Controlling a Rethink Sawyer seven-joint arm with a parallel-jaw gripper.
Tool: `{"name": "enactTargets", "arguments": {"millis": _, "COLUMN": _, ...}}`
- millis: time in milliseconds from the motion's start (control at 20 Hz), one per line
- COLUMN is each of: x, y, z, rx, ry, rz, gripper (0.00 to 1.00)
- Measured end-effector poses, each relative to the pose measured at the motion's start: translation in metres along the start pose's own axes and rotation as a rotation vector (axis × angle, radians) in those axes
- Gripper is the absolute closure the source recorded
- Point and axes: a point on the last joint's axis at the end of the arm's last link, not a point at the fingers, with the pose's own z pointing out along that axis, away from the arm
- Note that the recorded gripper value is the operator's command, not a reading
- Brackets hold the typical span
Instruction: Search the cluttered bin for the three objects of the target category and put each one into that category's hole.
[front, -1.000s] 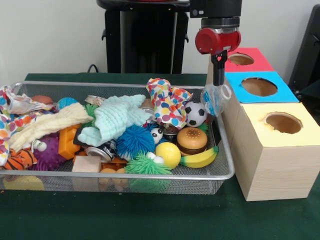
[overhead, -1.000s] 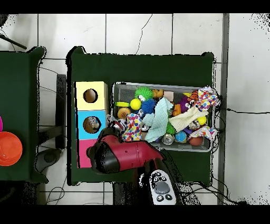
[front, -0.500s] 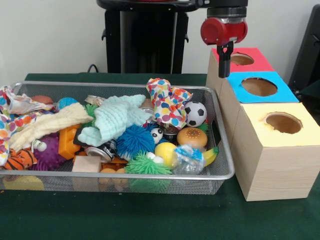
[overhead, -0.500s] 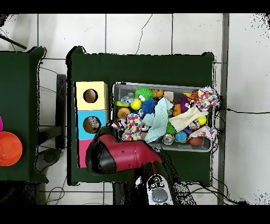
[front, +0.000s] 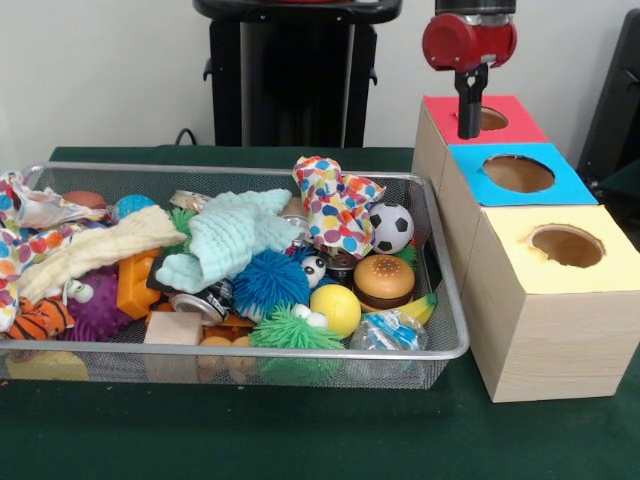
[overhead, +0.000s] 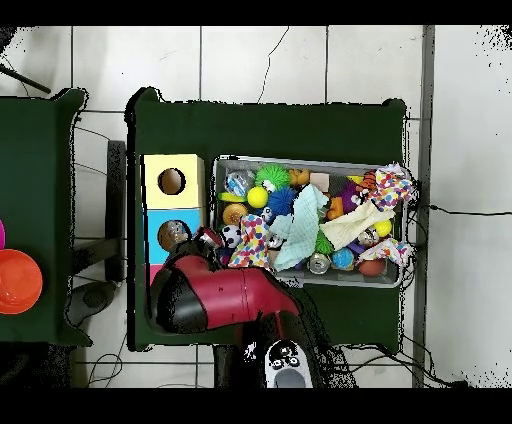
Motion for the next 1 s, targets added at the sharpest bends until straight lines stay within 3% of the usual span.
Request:
{"name": "enactTargets", "arguments": {"millis": 450, "x": 0.021, "y": 0.038, "z": 0.036, "rx": -0.059, "ry": 0.083, "rz": -0.03, "gripper": 1.0}}
{"name": "enactTargets", "arguments": {"millis": 1000, "x": 0.024, "y": 0.033, "z": 0.037, "rx": -0.049, "ry": 0.083, "rz": -0.022, "gripper": 1.0}}
